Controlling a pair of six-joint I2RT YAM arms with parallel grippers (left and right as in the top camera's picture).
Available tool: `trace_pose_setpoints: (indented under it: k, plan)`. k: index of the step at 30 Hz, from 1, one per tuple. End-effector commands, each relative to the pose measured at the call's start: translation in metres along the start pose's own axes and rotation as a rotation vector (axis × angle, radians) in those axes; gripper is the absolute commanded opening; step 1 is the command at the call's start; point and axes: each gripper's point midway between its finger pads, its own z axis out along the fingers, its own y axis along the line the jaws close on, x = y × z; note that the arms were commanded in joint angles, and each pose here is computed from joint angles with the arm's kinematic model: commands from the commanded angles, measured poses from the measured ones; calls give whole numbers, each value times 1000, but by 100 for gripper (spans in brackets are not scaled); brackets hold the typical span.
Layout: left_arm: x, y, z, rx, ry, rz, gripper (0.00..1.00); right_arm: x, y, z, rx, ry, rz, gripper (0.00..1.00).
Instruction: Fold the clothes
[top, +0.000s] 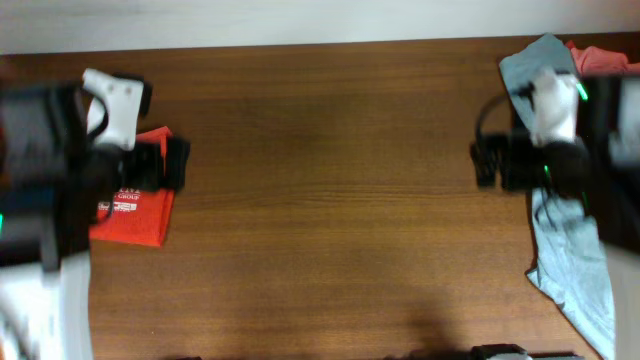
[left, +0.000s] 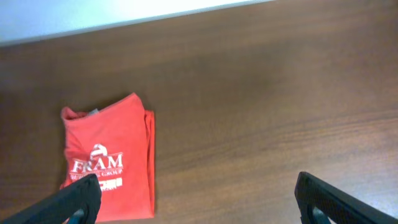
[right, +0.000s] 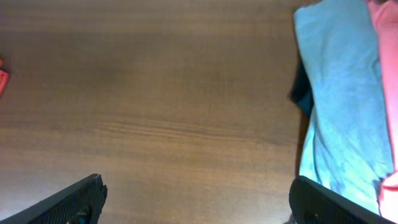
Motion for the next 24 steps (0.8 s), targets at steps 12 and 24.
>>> trace_pose_setpoints:
  k: [12, 24]
  plan:
    - [123, -30, -23, -23, -88, 3, 99, 171, -1, -40, 29, -100, 6, 99]
    - [177, -42, -25, 18, 112, -37, 99, 176, 0, -53, 29, -175, 0, 99]
